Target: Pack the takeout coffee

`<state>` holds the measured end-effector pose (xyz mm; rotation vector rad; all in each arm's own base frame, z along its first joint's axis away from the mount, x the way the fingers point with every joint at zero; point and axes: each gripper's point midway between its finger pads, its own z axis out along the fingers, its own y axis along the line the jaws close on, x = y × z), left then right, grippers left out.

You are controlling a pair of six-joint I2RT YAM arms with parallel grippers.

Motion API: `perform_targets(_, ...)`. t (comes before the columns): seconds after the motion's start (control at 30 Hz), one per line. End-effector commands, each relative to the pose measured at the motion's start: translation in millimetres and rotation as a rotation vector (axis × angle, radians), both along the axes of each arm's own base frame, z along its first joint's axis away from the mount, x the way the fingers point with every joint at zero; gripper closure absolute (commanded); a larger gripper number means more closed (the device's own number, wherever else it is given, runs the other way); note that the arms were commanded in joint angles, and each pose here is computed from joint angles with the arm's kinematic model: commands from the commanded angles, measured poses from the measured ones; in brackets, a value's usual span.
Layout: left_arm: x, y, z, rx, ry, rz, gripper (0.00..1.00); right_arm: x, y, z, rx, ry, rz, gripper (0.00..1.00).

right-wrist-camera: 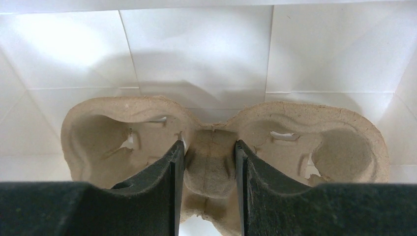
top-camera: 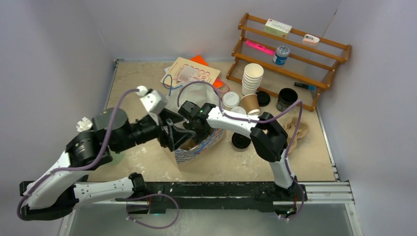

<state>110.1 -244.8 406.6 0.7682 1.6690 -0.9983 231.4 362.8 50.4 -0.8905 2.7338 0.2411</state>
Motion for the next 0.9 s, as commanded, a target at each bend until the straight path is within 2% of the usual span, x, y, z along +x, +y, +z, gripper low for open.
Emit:
perform_targets(0.0, 42, 52, -13, 0.080, 0.039, 0.378, 0.27, -3, -14, -31, -0.075, 0.014, -0.017, 0.75)
perform_targets(0.17, 66, 80, -45, 0.243, 0.057, 0.599, 0.13, -8, -14, -43, -0.082, 0.021, -0.012, 0.74)
perform_targets(0.33, 80, 98, -49, 0.320, 0.006, 0.714, 0.12, -10, -17, -53, -0.110, 0.016, -0.012, 0.74)
perform_targets(0.57, 91, 92, -62, 0.393, -0.026, 0.709, 0.10, -9, -15, -49, -0.101, -0.007, -0.016, 0.72)
perform_targets(0.7, 117, 97, -72, 0.420, 0.018, 0.690, 0.10, -8, -13, -42, -0.085, -0.018, -0.017, 0.71)
perform_targets(0.87, 151, 109, -82, 0.438, 0.107, 0.651, 0.16, -10, -15, -43, -0.091, -0.014, -0.015, 0.71)
